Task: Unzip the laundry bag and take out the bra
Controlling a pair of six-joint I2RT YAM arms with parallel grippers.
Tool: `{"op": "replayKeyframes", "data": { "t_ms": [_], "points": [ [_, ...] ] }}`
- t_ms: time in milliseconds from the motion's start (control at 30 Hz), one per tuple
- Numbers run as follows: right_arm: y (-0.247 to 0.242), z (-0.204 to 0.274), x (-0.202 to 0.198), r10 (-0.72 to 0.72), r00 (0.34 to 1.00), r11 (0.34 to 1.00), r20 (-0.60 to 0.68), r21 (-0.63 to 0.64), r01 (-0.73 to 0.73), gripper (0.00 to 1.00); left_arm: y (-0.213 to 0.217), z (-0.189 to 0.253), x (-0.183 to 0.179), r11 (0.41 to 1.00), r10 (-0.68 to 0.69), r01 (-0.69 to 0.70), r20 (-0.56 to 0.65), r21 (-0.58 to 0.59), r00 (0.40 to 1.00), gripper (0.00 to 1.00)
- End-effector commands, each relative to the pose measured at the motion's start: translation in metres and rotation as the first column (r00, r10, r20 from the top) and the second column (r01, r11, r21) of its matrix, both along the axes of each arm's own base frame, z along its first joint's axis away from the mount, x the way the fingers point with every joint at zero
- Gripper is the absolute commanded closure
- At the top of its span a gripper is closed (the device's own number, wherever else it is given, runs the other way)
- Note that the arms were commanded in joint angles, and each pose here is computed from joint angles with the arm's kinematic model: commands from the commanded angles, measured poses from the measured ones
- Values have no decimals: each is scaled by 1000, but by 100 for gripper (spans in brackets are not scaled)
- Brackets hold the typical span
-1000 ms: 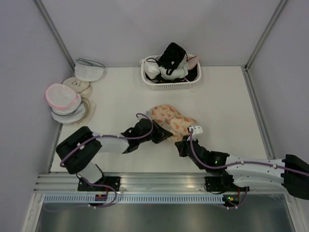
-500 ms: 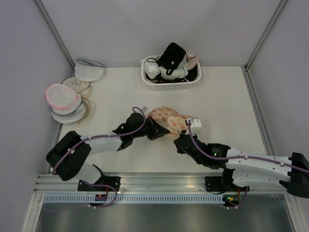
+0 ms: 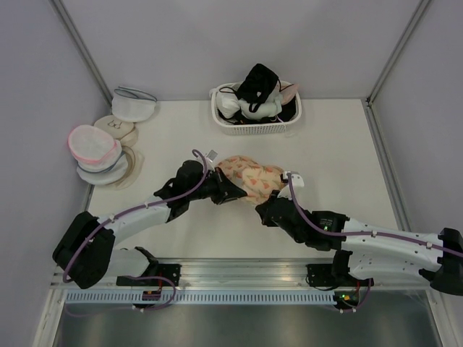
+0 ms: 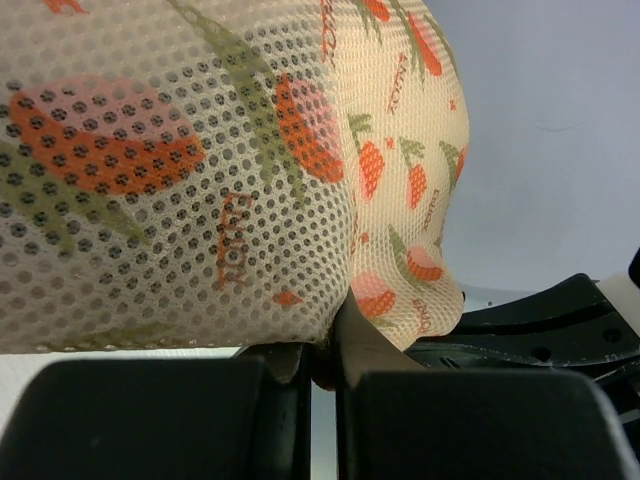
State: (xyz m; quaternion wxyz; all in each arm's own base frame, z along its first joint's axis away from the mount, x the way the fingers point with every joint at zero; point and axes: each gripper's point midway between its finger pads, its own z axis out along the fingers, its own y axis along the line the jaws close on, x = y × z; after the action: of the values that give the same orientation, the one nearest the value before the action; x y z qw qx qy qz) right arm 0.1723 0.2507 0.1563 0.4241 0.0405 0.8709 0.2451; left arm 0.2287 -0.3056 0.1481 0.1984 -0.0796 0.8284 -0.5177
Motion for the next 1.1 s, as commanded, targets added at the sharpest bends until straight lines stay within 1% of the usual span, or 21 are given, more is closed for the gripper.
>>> {"op": "replayKeyframes", "data": {
  "t_ms": [0,100,167,267,367,433,533,567,600,667,700,733,767,800,833,867,900,933,1000,1033,1067],
  "points": [
    [-101,-33,-8,-78,997,899,10,-432,75,100,111,-68,64,853,320,-344,128,393,939,98],
    [-93,-33,-9,-43,999,908,0,-418,39,100,116,-69,68,844,332,-357,133,401,934,98],
    [-77,-37,-13,39,999,915,-29,-401,-48,100,115,-69,68,846,328,-353,132,400,936,98],
    [-66,-45,-20,99,992,901,-82,-416,-125,99,114,-66,72,847,330,-356,134,396,934,98],
    [-73,-51,-21,79,990,864,-114,-487,-125,99,112,-64,74,852,326,-352,133,387,936,98],
    [-73,-52,-20,74,991,861,-113,-495,-120,100,108,-61,73,864,319,-343,124,370,939,98],
    [-60,-51,-20,126,987,887,-96,-435,-155,100,102,-57,71,884,309,-328,108,334,945,98],
    [-47,-51,-20,158,984,906,-89,-382,-180,100,99,-53,71,892,303,-322,109,317,947,98],
    [-40,-50,-20,179,981,914,-79,-356,-196,100,98,-52,69,898,301,-319,104,304,948,98],
    [-21,-46,-18,226,974,934,-33,-277,-226,91,92,-44,67,914,300,-314,95,256,949,98],
    [-14,-45,-19,246,969,938,-25,-246,-245,89,89,-43,64,921,297,-308,85,240,951,98],
    [-8,-46,-18,256,967,940,-14,-232,-252,75,85,-38,61,931,296,-303,65,203,953,98],
    [3,-42,-15,268,963,948,17,-185,-260,69,82,-35,59,937,291,-297,56,182,955,98],
    [10,-46,-14,278,961,946,17,-177,-270,63,80,-34,57,943,289,-294,53,158,956,98],
    [15,-47,-12,278,960,949,28,-165,-270,56,75,-28,53,950,288,-289,25,115,957,98],
    [25,-41,-8,278,959,955,60,-128,-269,55,72,-28,48,955,284,-283,12,90,959,98],
    [32,-49,-8,288,956,951,53,-131,-279,54,67,-22,47,957,285,-285,2,49,959,98],
    [42,-43,-4,291,953,954,81,-95,-283,53,61,-19,42,963,268,-268,-7,35,963,98],
    [54,-49,-2,304,949,951,83,-92,-296,52,56,-16,39,963,269,-268,-12,25,963,98],
    [61,-45,1,301,948,953,100,-71,-295,52,51,-15,35,967,253,-253,-12,22,967,98],
    [65,-52,2,309,947,950,93,-86,-301,52,50,-15,35,967,253,-253,-15,21,967,98]
  ]
}}
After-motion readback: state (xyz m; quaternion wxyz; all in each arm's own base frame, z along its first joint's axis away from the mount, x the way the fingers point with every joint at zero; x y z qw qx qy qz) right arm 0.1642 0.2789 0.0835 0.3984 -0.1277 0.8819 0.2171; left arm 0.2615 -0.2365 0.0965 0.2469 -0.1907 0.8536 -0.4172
